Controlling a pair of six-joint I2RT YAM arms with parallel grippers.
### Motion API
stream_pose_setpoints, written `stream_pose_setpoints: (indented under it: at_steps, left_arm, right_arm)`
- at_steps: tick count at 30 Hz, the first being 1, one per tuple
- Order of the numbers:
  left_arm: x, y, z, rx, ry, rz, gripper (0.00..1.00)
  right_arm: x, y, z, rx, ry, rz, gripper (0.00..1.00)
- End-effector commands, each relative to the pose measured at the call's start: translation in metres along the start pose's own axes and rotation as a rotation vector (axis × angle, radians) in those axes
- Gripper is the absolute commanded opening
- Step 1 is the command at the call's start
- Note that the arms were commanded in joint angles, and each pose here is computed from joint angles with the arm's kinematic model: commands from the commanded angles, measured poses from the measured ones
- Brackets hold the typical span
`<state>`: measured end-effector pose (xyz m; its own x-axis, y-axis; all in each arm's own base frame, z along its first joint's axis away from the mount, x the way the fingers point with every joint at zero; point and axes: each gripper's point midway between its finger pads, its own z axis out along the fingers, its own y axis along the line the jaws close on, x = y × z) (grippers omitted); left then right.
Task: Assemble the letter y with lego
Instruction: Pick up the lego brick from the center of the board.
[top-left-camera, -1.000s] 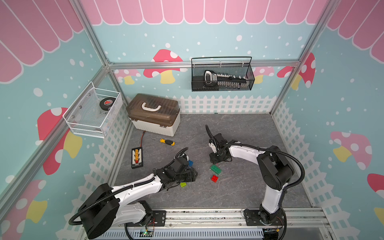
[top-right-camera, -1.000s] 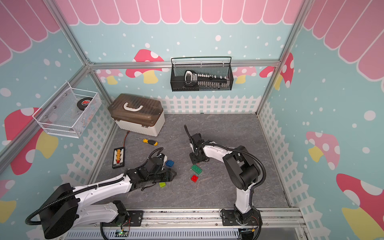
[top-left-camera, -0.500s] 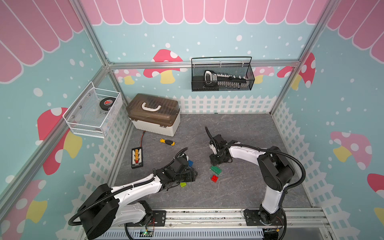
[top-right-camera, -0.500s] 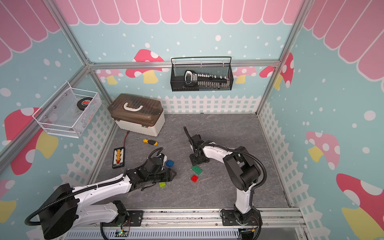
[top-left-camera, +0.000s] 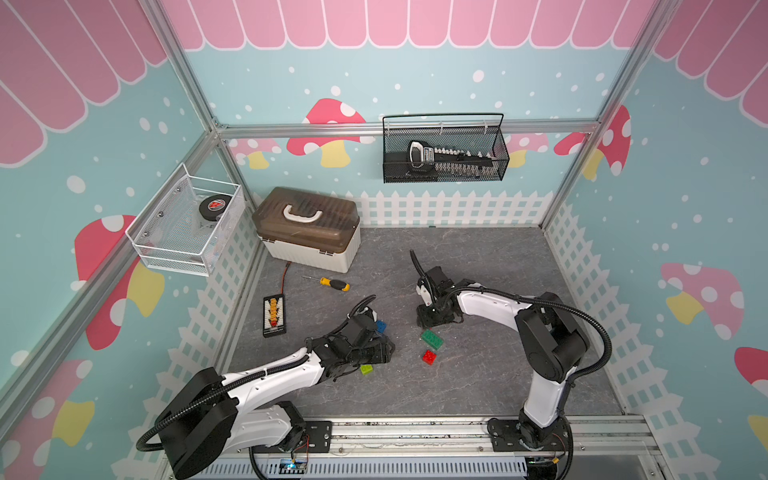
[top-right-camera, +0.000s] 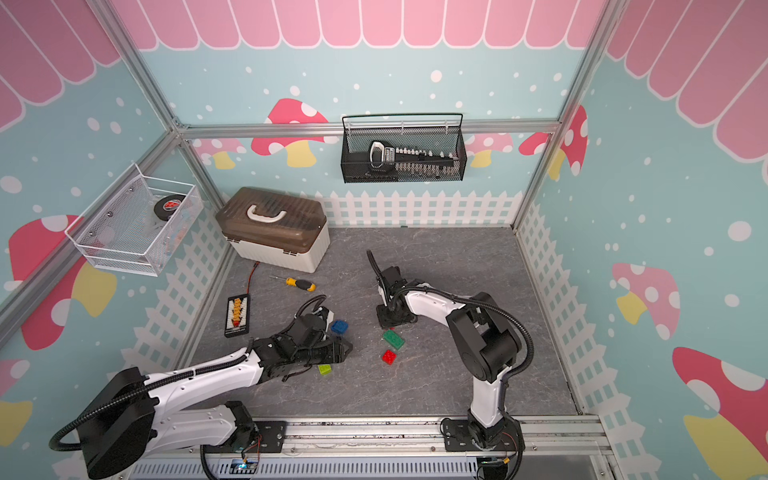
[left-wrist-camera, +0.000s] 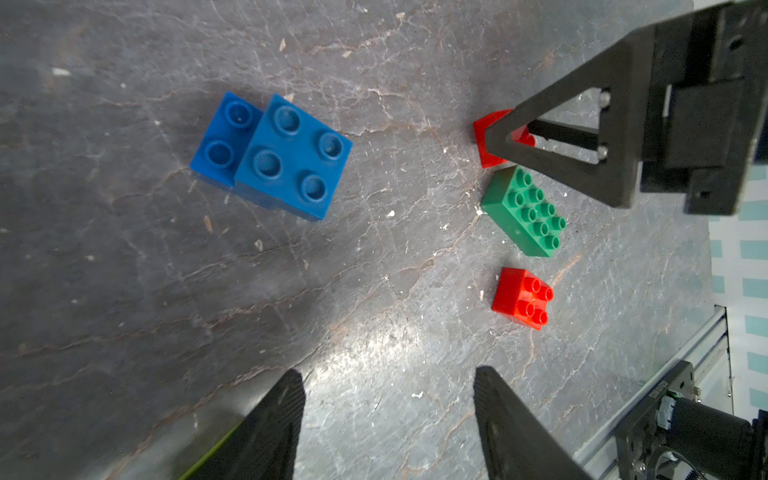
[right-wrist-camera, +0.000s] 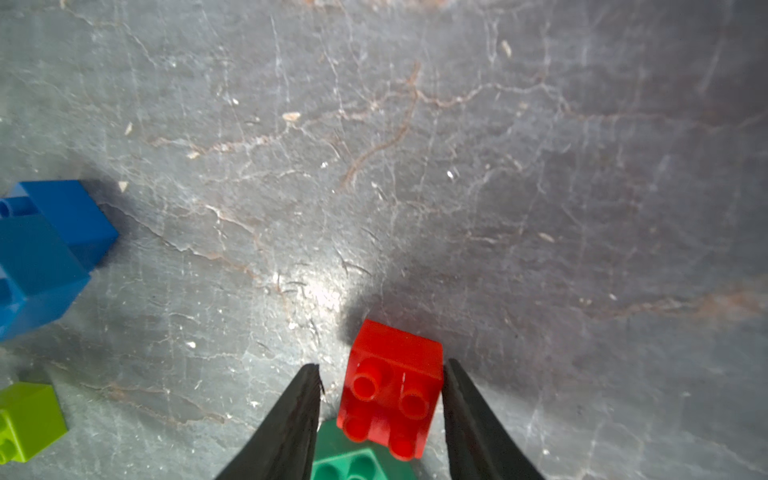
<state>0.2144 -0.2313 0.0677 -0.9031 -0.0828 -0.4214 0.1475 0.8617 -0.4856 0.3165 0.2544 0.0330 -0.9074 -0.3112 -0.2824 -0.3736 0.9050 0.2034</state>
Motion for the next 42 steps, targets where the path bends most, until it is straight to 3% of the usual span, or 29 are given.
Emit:
stream_pose_setpoints:
  at_steps: [1, 15, 27, 35, 42]
  left_arm:
    - [-0.003, 0.003, -0.001, -0.013, -0.023, 0.003, 0.66]
    - [-0.002, 0.005, -0.001, -0.022, -0.022, 0.003, 0.66]
    - [-0.001, 0.007, -0.001, -0.022, -0.025, -0.004, 0.66]
    - [0.001, 0.008, 0.000, -0.022, -0.023, -0.006, 0.66]
    - [0.002, 0.009, 0.001, -0.023, -0.022, -0.007, 0.66]
  right_arm:
    - [0.002, 0.006, 0.006, 0.022, 0.026, -0.052, 0.46]
    - [0.015, 0.004, 0.009, 0.131, 0.086, -0.132, 0.52]
    - [0.015, 0.008, 0.008, 0.129, 0.087, -0.147, 0.40]
    - [0.012, 0.009, 0.002, 0.138, 0.086, -0.160, 0.47]
    - [0.014, 0.010, 0.004, 0.135, 0.091, -0.160, 0.39]
